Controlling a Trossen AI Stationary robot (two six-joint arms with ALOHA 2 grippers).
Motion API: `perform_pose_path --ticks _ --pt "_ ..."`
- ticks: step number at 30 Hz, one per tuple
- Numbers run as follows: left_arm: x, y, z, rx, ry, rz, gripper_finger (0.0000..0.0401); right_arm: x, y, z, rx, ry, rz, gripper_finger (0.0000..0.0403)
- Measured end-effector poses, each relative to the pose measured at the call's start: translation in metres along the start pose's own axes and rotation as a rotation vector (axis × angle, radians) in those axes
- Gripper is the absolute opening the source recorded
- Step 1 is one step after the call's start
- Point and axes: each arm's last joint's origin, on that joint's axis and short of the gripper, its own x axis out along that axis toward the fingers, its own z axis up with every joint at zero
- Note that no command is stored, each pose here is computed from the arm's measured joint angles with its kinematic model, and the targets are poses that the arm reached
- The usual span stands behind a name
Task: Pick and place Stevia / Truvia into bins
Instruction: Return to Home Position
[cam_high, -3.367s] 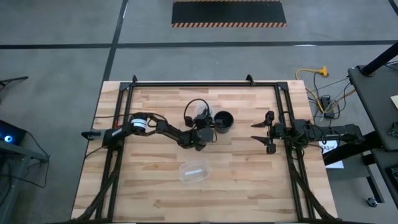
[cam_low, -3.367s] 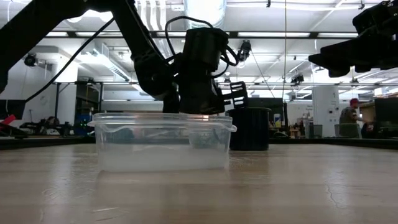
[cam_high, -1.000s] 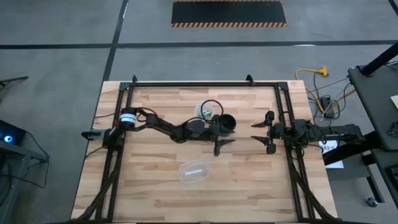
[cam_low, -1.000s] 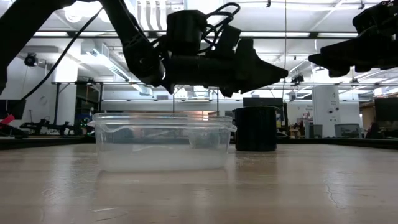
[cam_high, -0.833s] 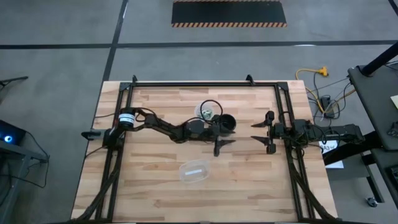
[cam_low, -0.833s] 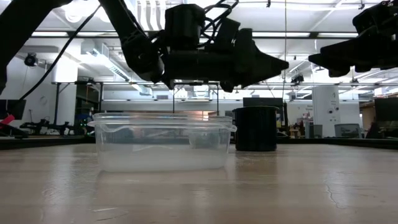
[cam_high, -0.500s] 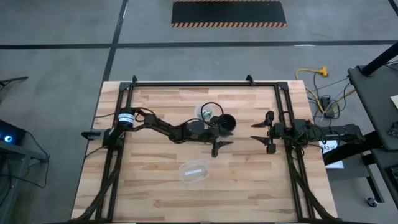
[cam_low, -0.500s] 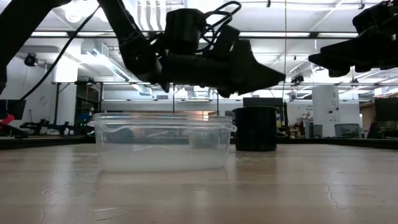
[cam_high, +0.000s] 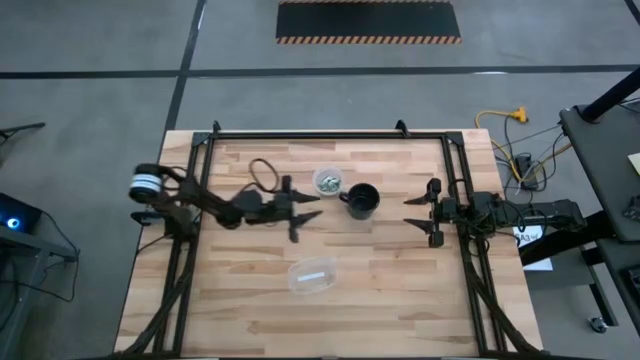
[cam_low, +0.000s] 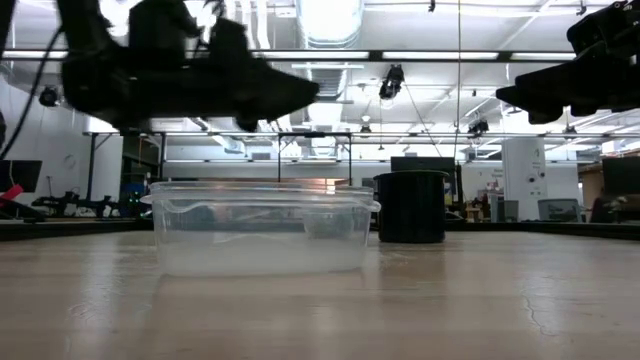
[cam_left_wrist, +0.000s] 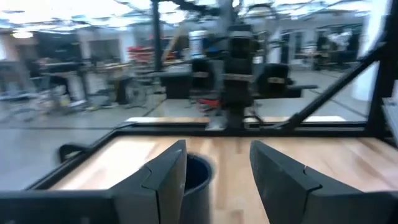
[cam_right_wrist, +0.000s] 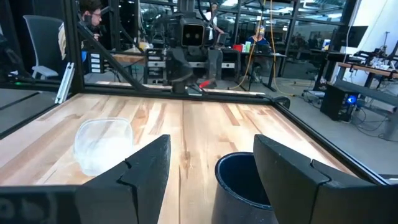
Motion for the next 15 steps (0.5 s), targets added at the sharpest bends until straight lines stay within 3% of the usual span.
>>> perform_pose_path --ticks 7,11,15 --pt "-0.049 0.006 0.003 -0.008 0.02 0.016 0.0162 0.0 0.0 0.0 0.0 0.0 0.0 0.0221" --pt "-0.06 0.006 0.005 -0.084 0.016 0.008 0.0162 0.0 0.0 0.0 0.0 0.0 0.0 0.0221" --pt "-0.069 0.007 0.006 -0.09 0.029 0.005 0.0162 0.0 0.0 0.0 0.0 0.0 0.0 0.0221"
